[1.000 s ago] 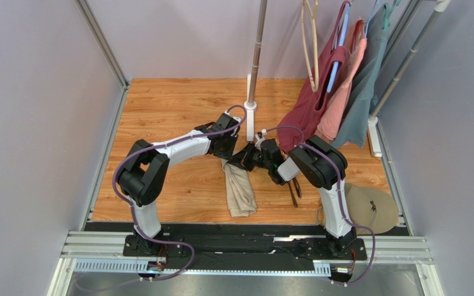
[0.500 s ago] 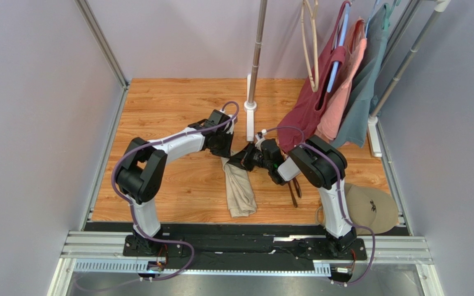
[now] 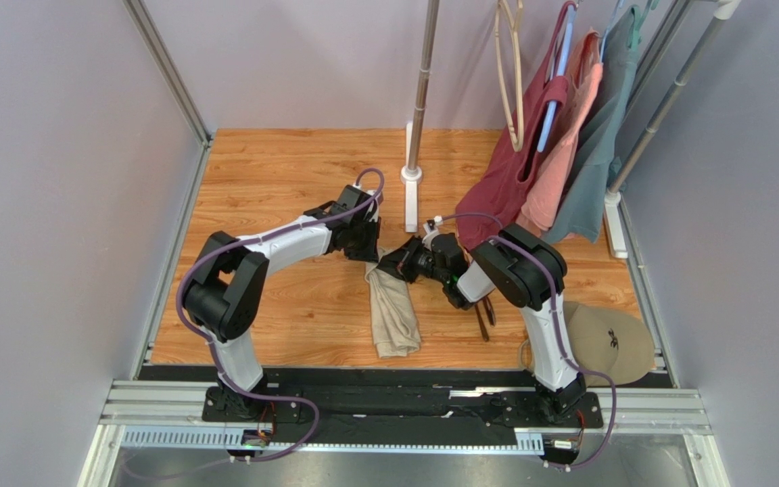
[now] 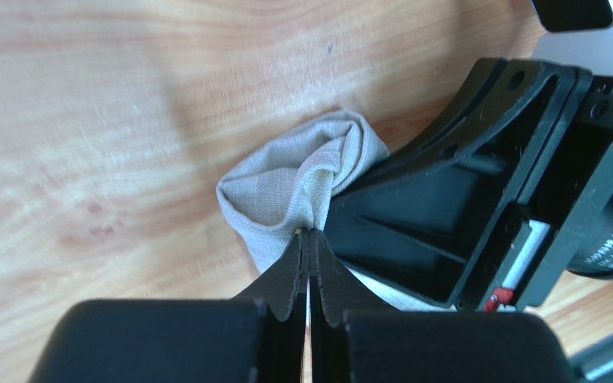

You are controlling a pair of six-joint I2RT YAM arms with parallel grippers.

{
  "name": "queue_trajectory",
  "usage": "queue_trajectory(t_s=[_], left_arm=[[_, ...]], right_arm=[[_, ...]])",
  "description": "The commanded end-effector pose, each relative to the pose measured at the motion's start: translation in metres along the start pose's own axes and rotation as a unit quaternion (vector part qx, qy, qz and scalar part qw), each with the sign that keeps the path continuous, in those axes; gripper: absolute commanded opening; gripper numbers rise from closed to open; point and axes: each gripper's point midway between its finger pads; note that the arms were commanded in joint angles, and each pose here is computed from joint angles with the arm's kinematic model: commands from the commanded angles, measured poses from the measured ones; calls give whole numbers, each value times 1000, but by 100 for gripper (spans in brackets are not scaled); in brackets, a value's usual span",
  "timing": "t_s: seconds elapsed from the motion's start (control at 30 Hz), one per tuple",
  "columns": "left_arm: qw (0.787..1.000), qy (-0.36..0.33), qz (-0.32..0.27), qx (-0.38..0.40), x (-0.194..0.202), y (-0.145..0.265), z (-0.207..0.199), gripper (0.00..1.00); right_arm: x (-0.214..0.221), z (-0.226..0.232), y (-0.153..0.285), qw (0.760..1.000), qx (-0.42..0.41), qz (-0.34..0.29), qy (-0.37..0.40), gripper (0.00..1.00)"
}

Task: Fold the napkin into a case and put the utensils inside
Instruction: Stuff the top corner of the smaller-rectangle-folded napkin into the folded napkin.

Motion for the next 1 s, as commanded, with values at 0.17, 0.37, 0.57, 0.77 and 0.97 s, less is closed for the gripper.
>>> queue_trajectory(t_s=[0.17,0.37,0.57,0.77,0.97], left_arm=[[995,58,61,45,42,2,-25,0],[998,31,52,33,33,4,-20,15],[996,70,15,-59,35,42,8,59],[992,116,15,-39,64,30,1,60],[991,136,5,11,62,11,-17,60]], right_arm=[[-14,12,-20,999,-23,-44,8,0],[-5,-26,-13,1000,26,-13,-2,0],[3,-27,-3,999,47,13,12,0],[7,-27,0,998,65,20,7,0],[8,-22,1,997,72,28,21,0]])
Point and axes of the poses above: each gripper's point midway between its finger pads, its own y axis back along the fingers, its own z axis along the line the jaws close on, x = y × z, and after that the axes turned 8 degrees about -y, right-handed
